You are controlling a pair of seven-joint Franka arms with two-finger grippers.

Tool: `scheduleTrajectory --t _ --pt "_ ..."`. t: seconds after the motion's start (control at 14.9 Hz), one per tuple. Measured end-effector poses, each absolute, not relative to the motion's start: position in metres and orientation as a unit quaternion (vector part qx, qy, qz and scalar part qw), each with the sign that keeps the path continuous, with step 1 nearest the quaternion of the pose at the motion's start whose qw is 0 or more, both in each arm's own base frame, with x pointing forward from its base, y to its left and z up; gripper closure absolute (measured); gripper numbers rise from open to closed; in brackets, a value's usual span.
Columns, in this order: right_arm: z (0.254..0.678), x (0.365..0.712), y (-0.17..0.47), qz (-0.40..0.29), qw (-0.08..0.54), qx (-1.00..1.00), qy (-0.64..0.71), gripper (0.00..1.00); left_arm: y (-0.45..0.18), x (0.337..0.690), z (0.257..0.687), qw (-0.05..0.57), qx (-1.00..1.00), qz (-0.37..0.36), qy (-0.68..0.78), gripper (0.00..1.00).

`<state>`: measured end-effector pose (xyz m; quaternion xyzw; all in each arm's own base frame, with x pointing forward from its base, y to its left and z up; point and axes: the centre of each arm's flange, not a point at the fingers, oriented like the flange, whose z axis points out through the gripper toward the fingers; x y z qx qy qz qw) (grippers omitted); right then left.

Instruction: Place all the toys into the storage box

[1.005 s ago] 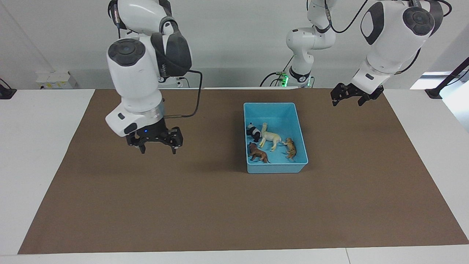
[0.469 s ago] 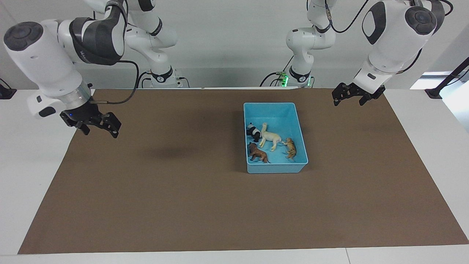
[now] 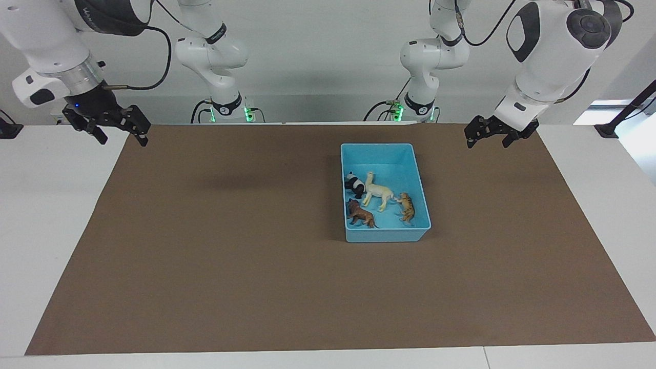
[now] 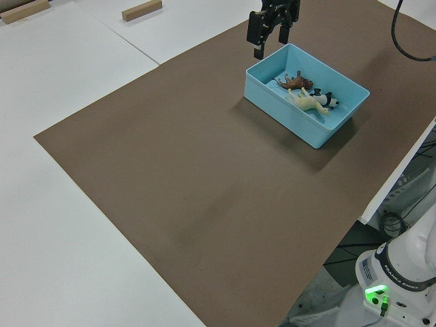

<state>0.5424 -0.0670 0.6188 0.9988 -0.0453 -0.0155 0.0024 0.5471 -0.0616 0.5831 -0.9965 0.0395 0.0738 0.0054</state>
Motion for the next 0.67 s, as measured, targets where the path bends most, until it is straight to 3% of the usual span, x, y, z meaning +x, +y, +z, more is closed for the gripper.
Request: scheduleTrajectory --t 0.67 --pt "0.6058 0.5397 -0.0744 -0.006 0.007 0.998 -0.061 0.00 -0.0616 0.5471 0.5831 0.005 -0.996 0.074 0.039 0.00"
